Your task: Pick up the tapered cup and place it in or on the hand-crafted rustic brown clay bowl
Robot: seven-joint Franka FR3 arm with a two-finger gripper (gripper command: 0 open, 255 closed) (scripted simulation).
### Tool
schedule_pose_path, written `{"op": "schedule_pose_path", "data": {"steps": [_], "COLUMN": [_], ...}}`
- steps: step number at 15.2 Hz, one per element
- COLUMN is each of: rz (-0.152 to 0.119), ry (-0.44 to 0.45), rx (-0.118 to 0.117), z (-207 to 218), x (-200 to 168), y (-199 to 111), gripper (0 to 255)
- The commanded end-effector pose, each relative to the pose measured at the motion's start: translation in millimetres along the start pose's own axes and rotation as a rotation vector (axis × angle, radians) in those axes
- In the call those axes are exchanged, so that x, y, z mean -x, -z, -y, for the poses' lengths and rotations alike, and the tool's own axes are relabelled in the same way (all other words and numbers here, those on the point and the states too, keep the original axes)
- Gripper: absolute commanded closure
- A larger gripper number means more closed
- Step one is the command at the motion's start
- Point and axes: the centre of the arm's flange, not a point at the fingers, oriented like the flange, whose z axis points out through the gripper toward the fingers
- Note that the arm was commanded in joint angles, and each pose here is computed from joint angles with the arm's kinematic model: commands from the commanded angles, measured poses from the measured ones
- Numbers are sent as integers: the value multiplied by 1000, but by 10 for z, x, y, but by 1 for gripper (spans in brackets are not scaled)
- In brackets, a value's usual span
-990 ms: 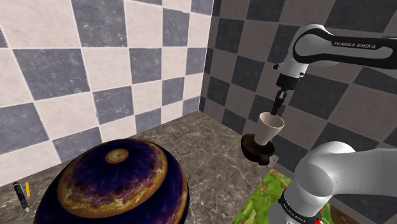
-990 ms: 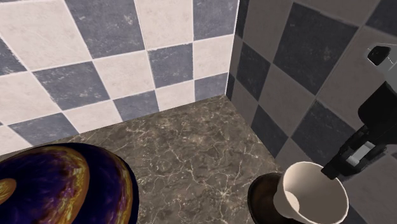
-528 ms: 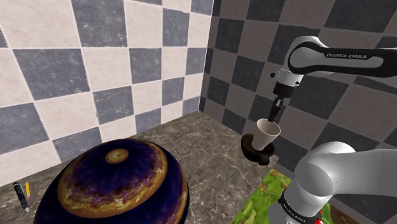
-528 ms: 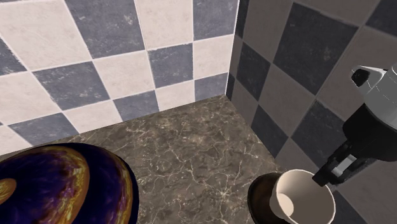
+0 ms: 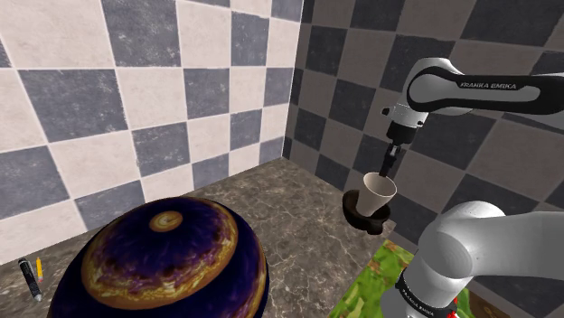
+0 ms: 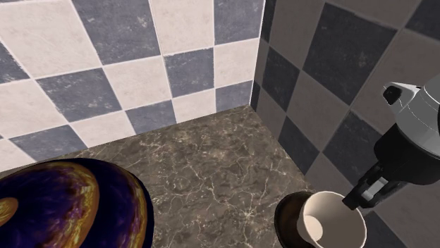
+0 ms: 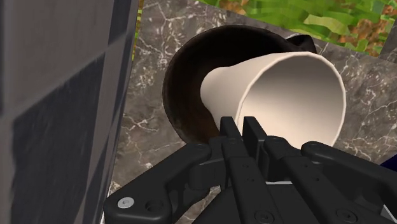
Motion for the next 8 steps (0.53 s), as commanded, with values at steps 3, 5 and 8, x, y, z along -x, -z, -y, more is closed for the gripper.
{"op": "schedule_pose_path", "data": {"steps": [3, 5, 8], "rz": [0, 0, 0], "ry": [0, 0, 0], "rx": [0, 0, 0], "z": [0, 0, 0], "x": [0, 0, 0], "y": [0, 0, 0], "gripper": [0, 0, 0]}}
